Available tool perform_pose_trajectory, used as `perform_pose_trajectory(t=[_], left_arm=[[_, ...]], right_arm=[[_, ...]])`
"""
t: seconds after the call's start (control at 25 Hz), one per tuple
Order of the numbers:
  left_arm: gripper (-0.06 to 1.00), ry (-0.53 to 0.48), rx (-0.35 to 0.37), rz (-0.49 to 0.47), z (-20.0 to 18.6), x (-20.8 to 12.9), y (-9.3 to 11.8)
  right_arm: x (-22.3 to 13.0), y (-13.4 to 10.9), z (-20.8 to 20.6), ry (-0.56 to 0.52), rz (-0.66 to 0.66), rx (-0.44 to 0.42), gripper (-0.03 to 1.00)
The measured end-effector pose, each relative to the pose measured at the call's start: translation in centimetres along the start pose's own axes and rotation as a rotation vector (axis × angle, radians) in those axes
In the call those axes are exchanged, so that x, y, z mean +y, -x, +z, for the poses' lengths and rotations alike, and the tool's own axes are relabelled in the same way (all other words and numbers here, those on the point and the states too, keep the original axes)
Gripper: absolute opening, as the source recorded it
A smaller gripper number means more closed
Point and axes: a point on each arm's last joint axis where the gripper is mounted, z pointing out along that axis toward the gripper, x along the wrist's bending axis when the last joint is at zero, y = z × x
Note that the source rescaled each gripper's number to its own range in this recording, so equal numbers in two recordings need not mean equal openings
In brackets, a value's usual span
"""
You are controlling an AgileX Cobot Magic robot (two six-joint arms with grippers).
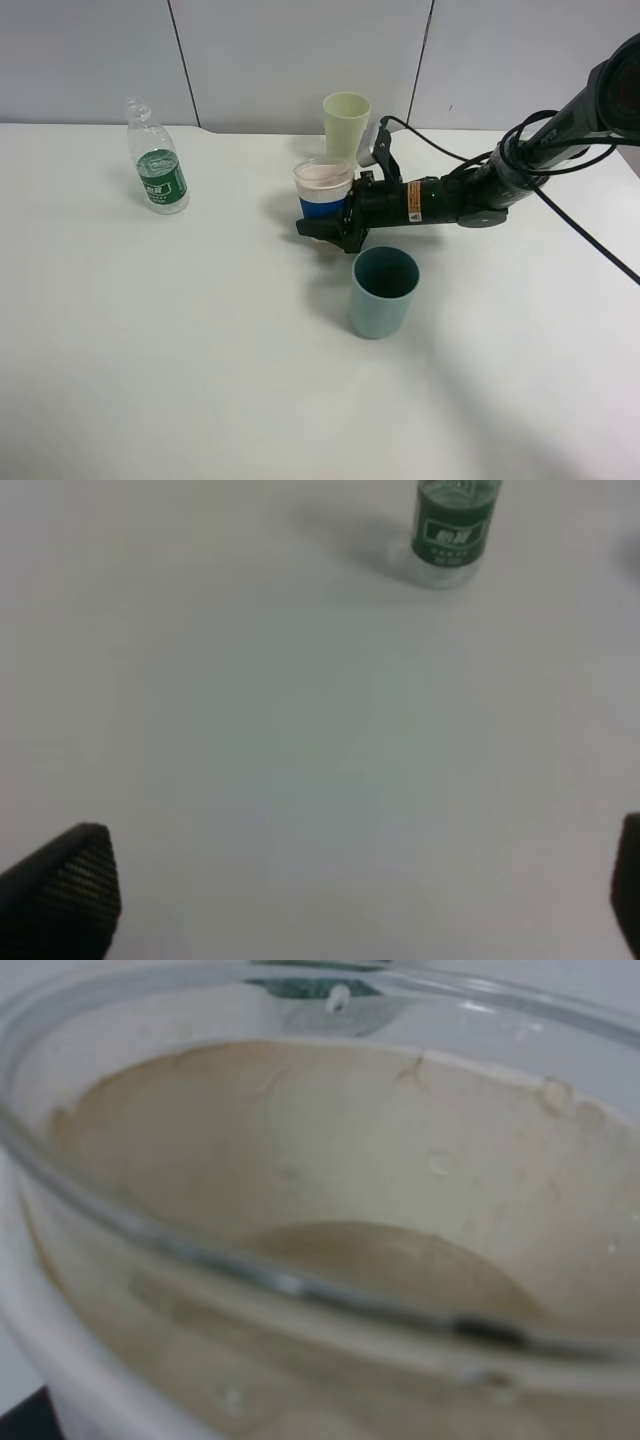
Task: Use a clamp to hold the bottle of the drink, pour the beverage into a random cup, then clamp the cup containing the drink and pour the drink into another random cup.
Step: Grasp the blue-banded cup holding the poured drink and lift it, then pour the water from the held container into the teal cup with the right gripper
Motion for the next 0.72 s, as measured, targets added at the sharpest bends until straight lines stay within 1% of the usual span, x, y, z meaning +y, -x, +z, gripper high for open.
perform_pose_trajectory(t=[0.08,0.24,0.36,0.48,0.72], left_arm=[[1.0,0.0,0.0,0.0,0.0,0.0,0.0],[1.0,0.0,0.0,0.0,0.0,0.0,0.0],[1.0,0.0,0.0,0.0,0.0,0.0,0.0],[1.0,0.0,0.0,0.0,0.0,0.0,0.0],[1.0,0.0,0.0,0.0,0.0,0.0,0.0]], right_arm=[[0.0,0.0,0.0,0.0,0.053,-0.001,0.02],[0.4,0.0,-0.1,-0.011,0.063,0.003,0.02],[1.3,0.0,-0.3,-0.015,0.038,0.002,0.02],[3.3,0.1,-0.7,-0.001,-0.008,-0.01,0.02],[7.1,0.0,-1.7,-0.015,-0.119,-0.035,0.02]])
